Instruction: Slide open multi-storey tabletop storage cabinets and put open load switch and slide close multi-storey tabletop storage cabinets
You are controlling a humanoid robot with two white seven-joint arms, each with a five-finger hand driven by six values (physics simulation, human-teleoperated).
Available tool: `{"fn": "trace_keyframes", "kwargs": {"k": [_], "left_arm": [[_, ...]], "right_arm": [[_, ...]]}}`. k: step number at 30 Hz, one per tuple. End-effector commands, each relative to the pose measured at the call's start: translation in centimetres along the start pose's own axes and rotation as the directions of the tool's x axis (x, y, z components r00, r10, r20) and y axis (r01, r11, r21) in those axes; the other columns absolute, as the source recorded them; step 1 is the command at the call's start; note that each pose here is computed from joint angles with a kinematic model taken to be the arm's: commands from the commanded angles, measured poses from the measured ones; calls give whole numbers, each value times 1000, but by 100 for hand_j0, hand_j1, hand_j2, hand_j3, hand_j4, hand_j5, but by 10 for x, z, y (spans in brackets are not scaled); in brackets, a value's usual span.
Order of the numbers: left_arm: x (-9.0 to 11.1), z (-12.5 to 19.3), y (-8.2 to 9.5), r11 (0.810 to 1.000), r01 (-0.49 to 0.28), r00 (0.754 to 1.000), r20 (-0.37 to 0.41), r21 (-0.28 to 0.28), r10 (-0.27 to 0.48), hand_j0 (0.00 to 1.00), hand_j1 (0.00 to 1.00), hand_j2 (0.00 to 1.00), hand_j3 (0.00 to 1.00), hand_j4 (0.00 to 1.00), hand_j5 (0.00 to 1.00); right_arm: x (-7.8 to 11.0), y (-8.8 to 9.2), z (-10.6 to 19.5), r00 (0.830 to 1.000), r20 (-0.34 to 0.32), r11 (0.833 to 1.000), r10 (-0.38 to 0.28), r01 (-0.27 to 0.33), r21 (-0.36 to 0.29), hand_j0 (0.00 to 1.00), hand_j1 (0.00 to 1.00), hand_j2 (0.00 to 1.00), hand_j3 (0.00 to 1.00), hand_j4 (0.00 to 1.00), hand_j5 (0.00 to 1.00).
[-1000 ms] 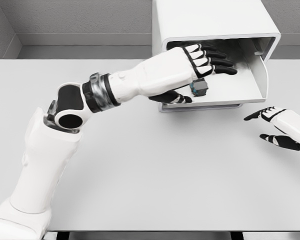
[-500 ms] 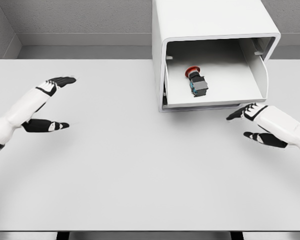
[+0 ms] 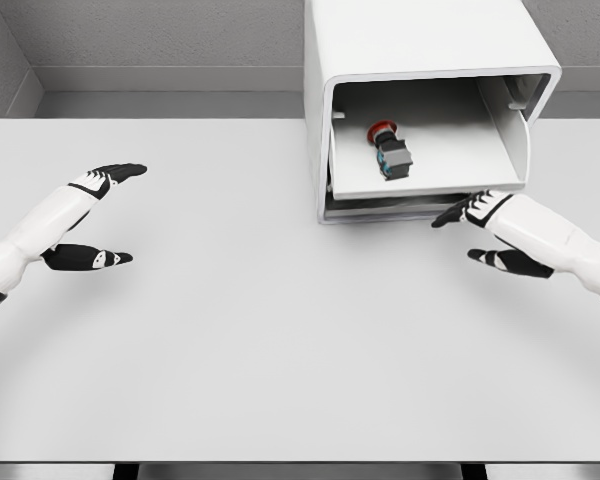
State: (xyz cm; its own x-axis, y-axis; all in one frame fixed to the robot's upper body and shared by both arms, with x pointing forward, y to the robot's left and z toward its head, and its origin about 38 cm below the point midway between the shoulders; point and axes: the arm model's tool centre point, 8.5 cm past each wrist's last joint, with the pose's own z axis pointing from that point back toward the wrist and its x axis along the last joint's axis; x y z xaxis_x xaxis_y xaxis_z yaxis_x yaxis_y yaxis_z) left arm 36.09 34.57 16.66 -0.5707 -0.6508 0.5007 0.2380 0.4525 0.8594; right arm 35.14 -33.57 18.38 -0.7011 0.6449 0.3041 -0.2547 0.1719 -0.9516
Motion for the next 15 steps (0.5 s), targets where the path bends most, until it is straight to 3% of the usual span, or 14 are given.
{"fn": "trace_keyframes", "kwargs": {"k": [1,8,15], "left_arm": [[0,0,1,1000,-4,1000,2,5,4,100,100,100,100,100,100],[0,0,2,1000,-1,1000,0,6,1,100,100,100,100,100,100],[0,0,2,1000,-1,1000,-2,4,1,100,100,100,100,100,100]], "right_arm": [[-1,5,0,1000,-3,1000,-16,16,11,73,73,73,73,73,73],[-11,9,-3,999,-20,999,-25,26,38,73,73,73,73,73,73],[-25,14,-26,998,-26,997,-53,54,45,74,74,74,74,74,74]]}}
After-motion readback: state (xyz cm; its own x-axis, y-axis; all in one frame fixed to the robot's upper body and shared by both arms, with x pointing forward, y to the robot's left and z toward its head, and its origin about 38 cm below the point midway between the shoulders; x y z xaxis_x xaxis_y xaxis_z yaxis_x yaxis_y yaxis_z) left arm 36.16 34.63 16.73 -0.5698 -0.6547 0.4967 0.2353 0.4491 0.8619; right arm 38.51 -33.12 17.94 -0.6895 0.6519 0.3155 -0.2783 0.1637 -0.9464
